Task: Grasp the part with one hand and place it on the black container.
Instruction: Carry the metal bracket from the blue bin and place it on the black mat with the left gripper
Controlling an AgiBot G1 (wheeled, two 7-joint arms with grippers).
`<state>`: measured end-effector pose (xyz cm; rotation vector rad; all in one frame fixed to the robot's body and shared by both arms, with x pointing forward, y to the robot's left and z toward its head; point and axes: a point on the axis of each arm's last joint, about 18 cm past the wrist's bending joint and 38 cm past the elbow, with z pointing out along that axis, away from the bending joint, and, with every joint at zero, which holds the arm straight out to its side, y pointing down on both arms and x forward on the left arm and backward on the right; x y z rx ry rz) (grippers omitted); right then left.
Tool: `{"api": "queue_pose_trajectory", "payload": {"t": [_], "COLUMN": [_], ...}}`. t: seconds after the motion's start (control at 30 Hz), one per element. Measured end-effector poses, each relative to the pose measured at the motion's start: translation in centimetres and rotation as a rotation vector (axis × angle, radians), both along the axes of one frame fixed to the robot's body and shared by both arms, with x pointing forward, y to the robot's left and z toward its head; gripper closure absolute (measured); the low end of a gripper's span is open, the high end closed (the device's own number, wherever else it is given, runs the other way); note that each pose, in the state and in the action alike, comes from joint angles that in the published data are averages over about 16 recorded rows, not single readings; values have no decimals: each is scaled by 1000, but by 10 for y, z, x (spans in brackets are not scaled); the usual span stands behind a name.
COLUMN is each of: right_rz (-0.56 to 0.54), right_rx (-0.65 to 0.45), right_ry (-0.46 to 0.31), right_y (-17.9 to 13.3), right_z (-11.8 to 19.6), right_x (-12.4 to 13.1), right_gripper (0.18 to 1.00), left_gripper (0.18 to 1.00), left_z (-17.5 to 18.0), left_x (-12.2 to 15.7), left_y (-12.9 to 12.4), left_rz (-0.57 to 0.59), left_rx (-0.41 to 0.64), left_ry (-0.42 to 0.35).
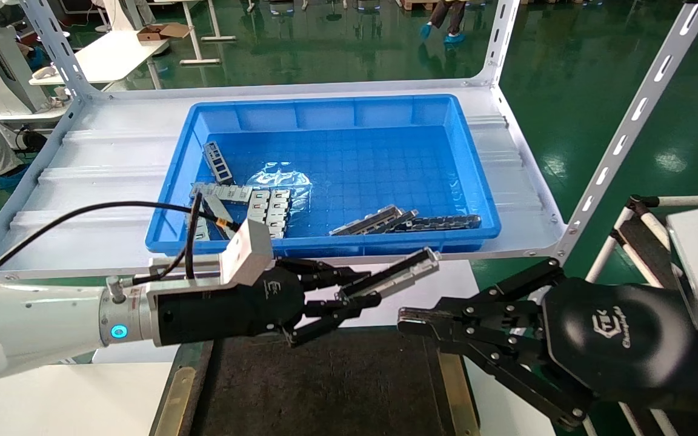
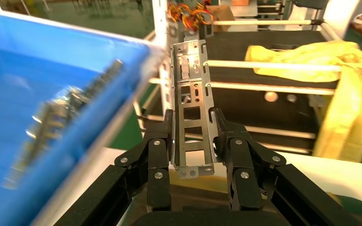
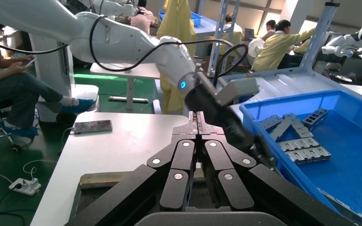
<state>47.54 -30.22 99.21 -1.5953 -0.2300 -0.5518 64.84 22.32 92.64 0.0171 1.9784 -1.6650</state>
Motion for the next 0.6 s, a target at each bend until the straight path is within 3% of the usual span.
{"api": "queue_pose_trajectory", "payload": {"t": [0.23,0.6], "right_rz": [0,0], "right_rx": [0,0], "right_ry": [0,0], "right_y": [0,0], "right_z": [0,0], "right_x": [0,0], "right_gripper": [988,988], "left_gripper": [827,827], "left_z": [-50,-121], "left_x": [-13,-22], "left_y": [-7,-25], "left_rz": [56,244], "left_rx": [20,17], "left_ry": [101,234]}}
